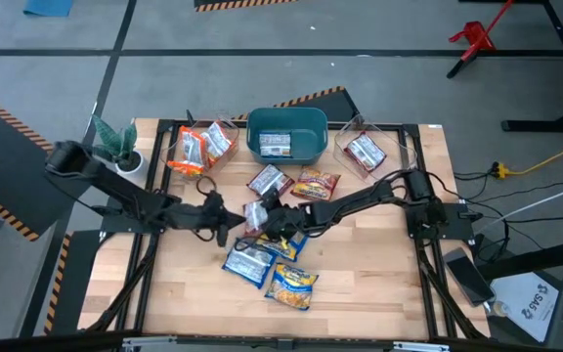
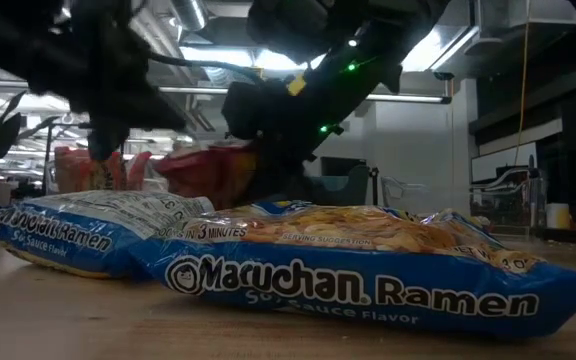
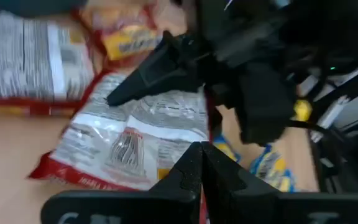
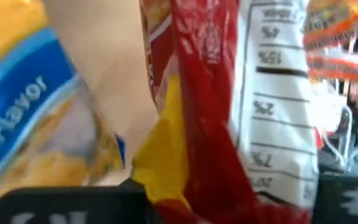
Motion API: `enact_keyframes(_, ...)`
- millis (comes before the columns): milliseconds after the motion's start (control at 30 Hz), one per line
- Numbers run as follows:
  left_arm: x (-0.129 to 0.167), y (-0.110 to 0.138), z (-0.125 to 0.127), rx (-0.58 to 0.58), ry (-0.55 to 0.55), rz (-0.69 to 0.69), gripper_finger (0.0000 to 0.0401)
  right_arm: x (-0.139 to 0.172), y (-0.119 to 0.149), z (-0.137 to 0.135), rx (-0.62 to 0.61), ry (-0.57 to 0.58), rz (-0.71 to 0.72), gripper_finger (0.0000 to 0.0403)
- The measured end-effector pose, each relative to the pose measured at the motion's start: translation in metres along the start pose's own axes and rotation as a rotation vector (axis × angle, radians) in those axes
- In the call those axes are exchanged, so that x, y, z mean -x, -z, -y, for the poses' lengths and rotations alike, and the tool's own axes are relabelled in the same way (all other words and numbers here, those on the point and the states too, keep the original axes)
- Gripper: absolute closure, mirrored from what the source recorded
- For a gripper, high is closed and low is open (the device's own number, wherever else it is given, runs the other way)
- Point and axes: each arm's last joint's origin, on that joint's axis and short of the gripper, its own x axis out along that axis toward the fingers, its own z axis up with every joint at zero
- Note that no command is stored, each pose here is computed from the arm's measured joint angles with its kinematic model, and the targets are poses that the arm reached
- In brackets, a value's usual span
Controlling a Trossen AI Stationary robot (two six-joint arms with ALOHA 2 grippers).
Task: Sort Maruchan noodles
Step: Put the red noodle pack into the right transparent bin
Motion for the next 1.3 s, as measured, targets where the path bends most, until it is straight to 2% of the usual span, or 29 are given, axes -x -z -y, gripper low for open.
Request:
enact_keyframes(133, 0.015, -0.016, 0.006, -0.01, 0.067, 0.072, 0.0401, 0.019, 0.0, 0.018, -0.099, 0.056, -0.026, 0.0312)
enact_keyframes(267, 0.03, -0.031, 0.01, -0.016, 0.126, 0.147, 0.0401, 0.037, 0.005, 0.029, -0.174, 0.053, -0.072, 0.0313)
enact_keyframes(433, 0.044, -0.043, 0.011, -0.035, 0.155, 0.231, 0.0401, 0.074, 0.018, 0.053, -0.311, 0.181, -0.223, 0.0312)
enact_keyframes(633, 0.049, -0.047, 0.01, -0.072, 0.119, 0.282, 0.0401, 0.126, 0.054, 0.072, -0.555, 0.353, -0.442, 0.0312)
enact_keyframes(800, 0.048, -0.047, 0.009, -0.076, 0.099, 0.291, 0.0401, 0.151, 0.096, 0.078, -0.778, 0.42, -0.638, 0.0312)
enact_keyframes(1000, 0.048, -0.047, 0.009, -0.077, 0.099, 0.291, 0.0401, 0.161, 0.146, 0.086, -0.994, 0.497, -0.915, 0.0311)
enact_keyframes(1133, 0.048, -0.047, 0.009, -0.078, 0.097, 0.289, 0.0401, 0.16, 0.175, 0.092, -1.143, 0.487, -1.083, 0.0311)
enact_keyframes(1233, 0.048, -0.046, 0.008, -0.083, 0.093, 0.284, 0.0401, 0.151, 0.195, 0.09, -1.208, 0.476, -1.161, 0.0311)
enact_keyframes(1300, 0.048, -0.046, 0.008, -0.083, 0.092, 0.283, 0.0401, 0.144, 0.207, 0.084, -1.21, 0.48, -1.207, 0.0311)
